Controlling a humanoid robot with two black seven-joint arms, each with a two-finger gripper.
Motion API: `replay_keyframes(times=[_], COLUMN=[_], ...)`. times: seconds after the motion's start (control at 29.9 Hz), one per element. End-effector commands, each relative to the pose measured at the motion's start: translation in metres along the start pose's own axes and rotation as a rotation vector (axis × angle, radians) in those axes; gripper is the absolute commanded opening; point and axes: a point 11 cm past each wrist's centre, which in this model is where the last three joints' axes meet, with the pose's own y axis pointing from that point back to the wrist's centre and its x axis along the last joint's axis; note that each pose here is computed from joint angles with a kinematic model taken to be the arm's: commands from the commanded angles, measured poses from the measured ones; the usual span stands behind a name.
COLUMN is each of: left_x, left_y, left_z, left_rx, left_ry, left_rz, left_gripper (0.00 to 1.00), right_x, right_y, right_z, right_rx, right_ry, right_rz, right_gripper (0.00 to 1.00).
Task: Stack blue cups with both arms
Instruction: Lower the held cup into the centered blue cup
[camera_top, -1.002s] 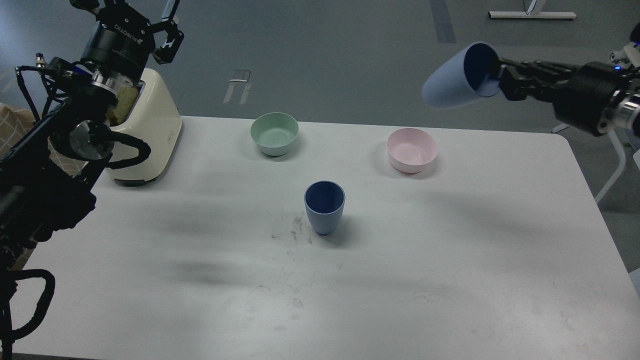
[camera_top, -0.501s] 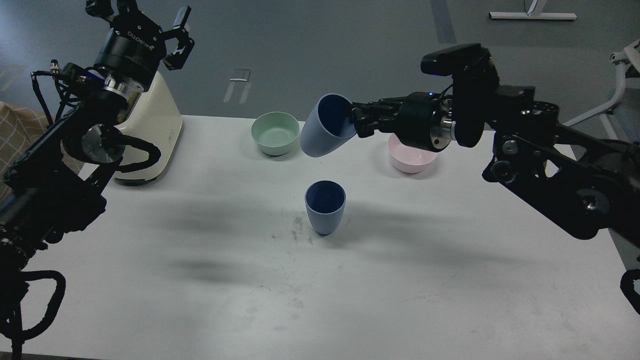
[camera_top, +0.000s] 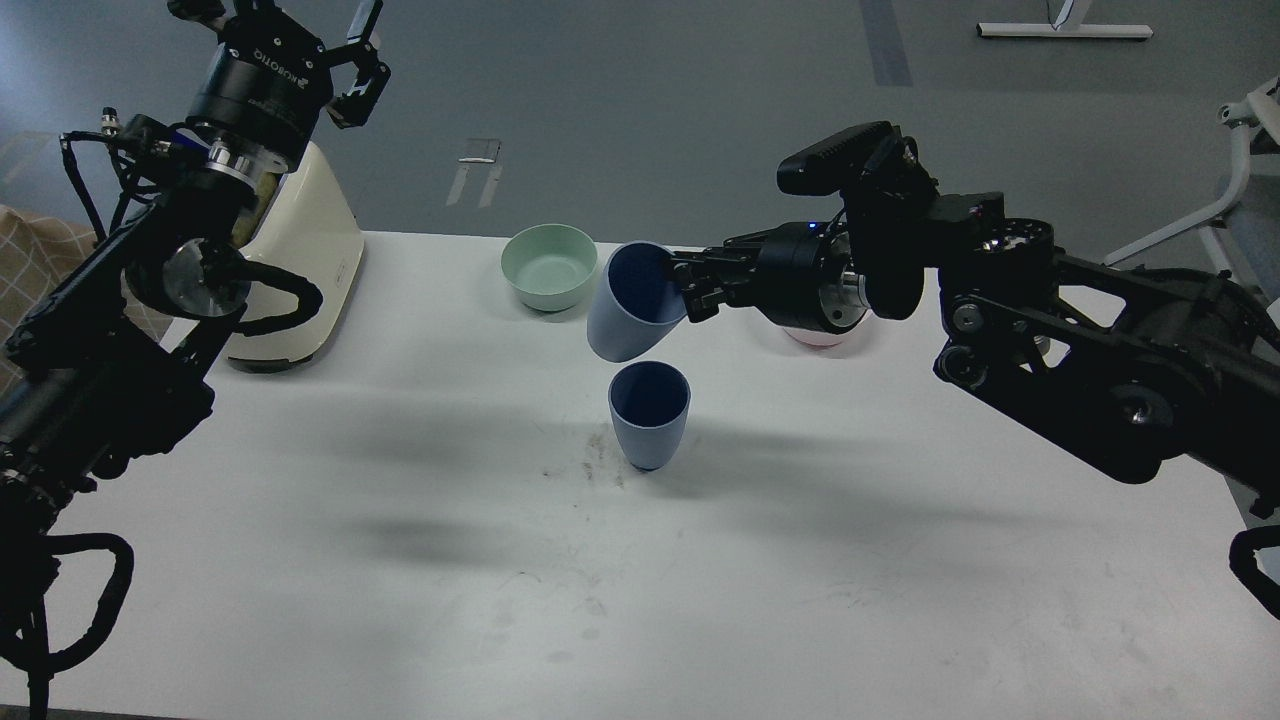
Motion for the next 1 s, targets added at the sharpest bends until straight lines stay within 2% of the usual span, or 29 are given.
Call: replay_keyframes(times=[0.0, 0.3, 0.6, 0.97], left_x=[-0.001, -0.002, -0.002, -0.002], left_y=[0.000, -0.001, 0.000, 0.000], left_z=[0.001, 0.001, 0.000, 0.001], left_rx=[0.000, -0.005, -0.004, -0.006], left_ry=[0.002, 0.007, 0.007, 0.007], left_rz=[-0.010, -0.012, -0.012, -0.011], left_gripper=[0.98, 0.98, 0.98, 0.98], right_x=[-0.004, -0.011, -0.033, -0.034], right_y=[0.000, 0.005, 0.005, 0.004], right_z=[-0.007, -0.007, 0.002, 0.003], right_rx=[0.020, 0.024, 0.000, -0.004], right_ry=[0.001, 0.007, 0.015, 0.013], right_rz=[-0.005, -0.013, -0.073, -0.076], right_gripper=[0.00, 0.00, 0.00, 0.00])
